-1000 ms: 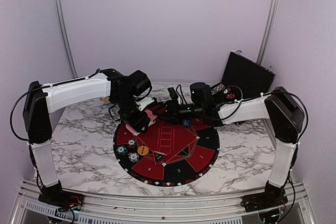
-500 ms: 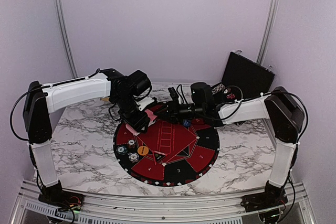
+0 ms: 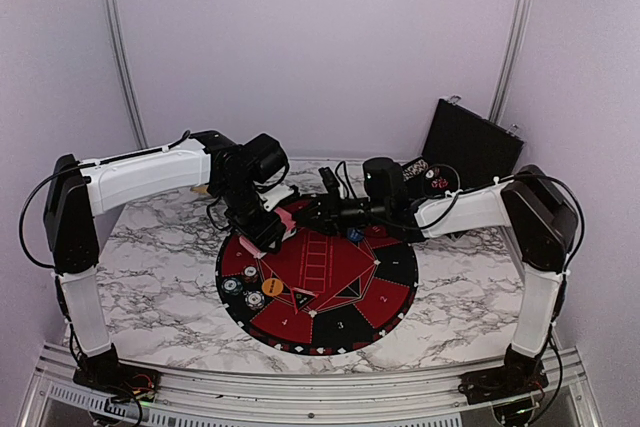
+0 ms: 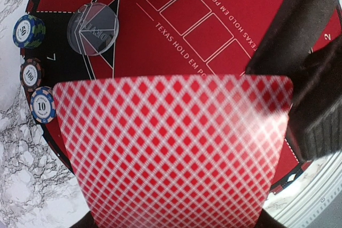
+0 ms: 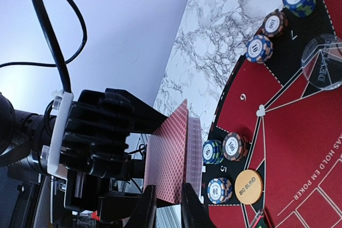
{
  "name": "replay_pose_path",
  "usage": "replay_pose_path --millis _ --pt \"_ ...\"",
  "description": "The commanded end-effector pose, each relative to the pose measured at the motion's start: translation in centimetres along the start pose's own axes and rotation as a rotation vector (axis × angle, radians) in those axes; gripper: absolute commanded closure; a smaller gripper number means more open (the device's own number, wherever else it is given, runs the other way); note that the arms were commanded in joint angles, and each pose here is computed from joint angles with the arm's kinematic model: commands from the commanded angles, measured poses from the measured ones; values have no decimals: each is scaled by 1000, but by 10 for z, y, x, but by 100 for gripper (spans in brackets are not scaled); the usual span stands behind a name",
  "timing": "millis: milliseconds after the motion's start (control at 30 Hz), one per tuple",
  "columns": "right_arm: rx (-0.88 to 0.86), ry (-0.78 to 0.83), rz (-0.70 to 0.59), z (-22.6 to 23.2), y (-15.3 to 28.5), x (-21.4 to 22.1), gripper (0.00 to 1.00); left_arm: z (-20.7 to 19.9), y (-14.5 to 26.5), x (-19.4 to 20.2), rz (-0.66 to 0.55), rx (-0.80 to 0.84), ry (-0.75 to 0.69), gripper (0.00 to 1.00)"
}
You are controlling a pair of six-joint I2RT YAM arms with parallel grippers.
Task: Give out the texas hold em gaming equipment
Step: Pick up the poker card from the face-down deck piles.
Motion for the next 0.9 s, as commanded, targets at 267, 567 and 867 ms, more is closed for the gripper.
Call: replay_pose_path --millis 267,567,867 --pt "-31 -4 -10 -2 0 -3 96 2 17 -2 -55 1 -10 68" --pt "-59 -24 -32 0 6 -7 100 2 17 -2 -55 1 -11 68" --pt "-95 -46 -50 2 14 -9 100 3 16 -2 -56 -4 -7 68"
Point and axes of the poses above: each gripper's point midway between its finger pads, its own y axis back along the fingers, its own z axis along the line the jaws close on, x = y × z, the point moved 8 cm from there along y, back along the fingers, and after that the axes turned 10 degrees about y, right-handed, at the moved point
